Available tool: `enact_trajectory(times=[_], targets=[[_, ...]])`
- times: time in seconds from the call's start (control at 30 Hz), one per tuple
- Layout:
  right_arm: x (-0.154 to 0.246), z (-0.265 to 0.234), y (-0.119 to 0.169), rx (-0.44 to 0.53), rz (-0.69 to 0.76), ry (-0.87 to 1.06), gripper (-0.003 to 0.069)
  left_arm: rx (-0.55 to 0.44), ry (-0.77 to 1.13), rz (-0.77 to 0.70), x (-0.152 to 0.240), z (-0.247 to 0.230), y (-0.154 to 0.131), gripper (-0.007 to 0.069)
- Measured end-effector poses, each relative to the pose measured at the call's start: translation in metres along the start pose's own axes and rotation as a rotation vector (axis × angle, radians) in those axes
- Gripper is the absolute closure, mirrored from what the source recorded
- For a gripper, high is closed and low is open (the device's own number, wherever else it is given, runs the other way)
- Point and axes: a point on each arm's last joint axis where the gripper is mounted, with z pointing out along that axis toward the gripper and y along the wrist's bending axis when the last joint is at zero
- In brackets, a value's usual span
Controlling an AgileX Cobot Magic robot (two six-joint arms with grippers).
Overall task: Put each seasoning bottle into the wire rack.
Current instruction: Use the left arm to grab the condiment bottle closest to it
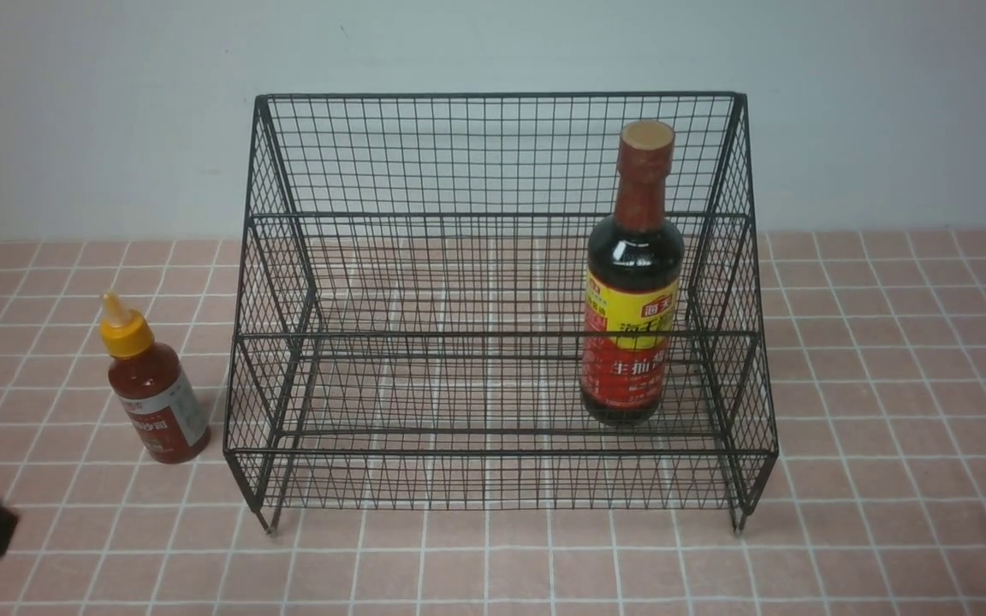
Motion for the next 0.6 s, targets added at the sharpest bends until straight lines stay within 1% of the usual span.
enact_trajectory(times=[0.07,0.2,0.3,0.4,0.47,0.57,0.6], targets=[[0.000,0.000,0.000,0.000,0.000,0.000,0.0669,0.014,0.046,0.041,-0.001,0.015,-0.003,0.0632],[0.000,0.000,0.000,0.000,0.000,0.000,0.0669,0.019,0.124,0.069,0.005,0.044,-0.006,0.0632],[0.000,0.000,0.000,0.000,0.000,0.000,0.0669,0.013,0.130,0.063,0.008,0.056,-0.006,0.0632],[0.000,0.000,0.000,0.000,0.000,0.000,0.0669,-0.003,0.117,0.026,0.012,0.076,-0.006,0.0624],[0.000,0.000,0.000,0.000,0.000,0.000,0.0669,-0.008,0.117,0.011,0.014,0.083,-0.006,0.0610],[0.000,0.000,0.000,0.000,0.000,0.000,0.0669,-0.014,0.128,-0.008,0.017,0.098,-0.007,0.0552],[0.000,0.000,0.000,0.000,0.000,0.000,0.0669,-0.017,0.133,-0.011,0.019,0.103,-0.007,0.0523]])
